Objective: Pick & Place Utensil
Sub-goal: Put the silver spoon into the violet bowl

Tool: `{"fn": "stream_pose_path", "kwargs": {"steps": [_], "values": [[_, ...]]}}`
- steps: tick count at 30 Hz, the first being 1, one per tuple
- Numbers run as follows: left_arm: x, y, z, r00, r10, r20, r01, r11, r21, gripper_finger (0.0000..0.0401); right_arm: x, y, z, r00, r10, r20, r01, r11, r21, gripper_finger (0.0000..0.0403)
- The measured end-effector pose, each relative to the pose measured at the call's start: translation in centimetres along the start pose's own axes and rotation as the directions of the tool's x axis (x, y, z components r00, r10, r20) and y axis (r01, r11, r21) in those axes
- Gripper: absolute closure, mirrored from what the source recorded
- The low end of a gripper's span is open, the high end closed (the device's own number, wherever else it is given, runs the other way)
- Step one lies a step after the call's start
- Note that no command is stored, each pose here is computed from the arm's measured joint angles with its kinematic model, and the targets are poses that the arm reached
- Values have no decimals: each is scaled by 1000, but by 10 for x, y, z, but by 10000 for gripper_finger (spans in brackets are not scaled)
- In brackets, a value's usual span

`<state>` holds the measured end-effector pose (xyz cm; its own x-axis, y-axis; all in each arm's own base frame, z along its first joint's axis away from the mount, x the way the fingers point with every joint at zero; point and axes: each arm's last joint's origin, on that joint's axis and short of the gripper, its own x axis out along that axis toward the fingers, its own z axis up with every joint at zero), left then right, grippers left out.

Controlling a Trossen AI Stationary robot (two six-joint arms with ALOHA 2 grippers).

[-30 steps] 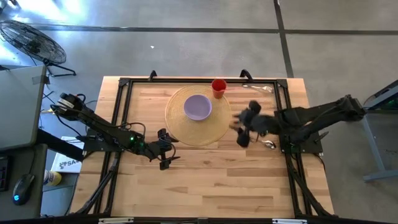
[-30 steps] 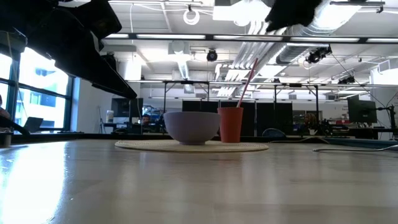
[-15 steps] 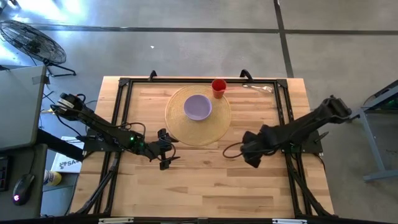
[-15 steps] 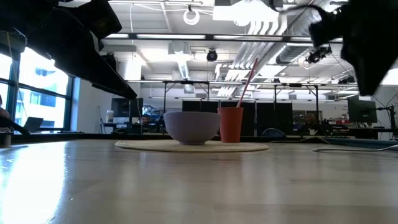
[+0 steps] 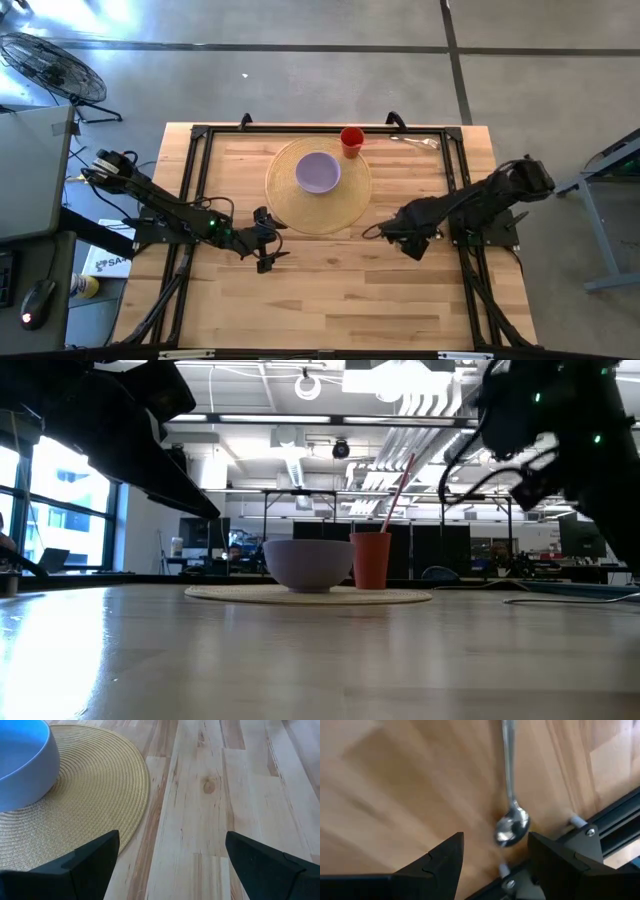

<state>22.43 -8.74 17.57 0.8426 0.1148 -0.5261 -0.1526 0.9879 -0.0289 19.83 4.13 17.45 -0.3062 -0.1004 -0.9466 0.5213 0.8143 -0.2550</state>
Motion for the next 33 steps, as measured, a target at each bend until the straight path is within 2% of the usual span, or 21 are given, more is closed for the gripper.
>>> {"fn": "stream_pose_path", "kwargs": {"steps": [4, 11, 21, 27, 33], "values": [[0, -1, 2, 1000, -6, 17, 6, 1000, -9, 43, 20, -13, 6, 999, 1, -33, 1, 999, 52, 199], [0, -4, 9, 995, -46, 87, 50, 998, -46, 43, 48, -23, 14, 998, 57, -17, -56, 997, 47, 221], [-1, -2, 10, 994, 20, 111, -15, 999, -50, 43, 50, -24, 18, 995, 96, 1, -96, 995, -28, 264], [-1, 0, 11, 990, 70, 125, -64, 997, -52, 43, 50, -23, 18, 994, 105, 3, -105, 994, -29, 290], [0, -2, 9, 995, 2, 98, 2, 999, -43, 43, 50, -23, 19, 994, 111, 8, -111, 993, -28, 320]]}}
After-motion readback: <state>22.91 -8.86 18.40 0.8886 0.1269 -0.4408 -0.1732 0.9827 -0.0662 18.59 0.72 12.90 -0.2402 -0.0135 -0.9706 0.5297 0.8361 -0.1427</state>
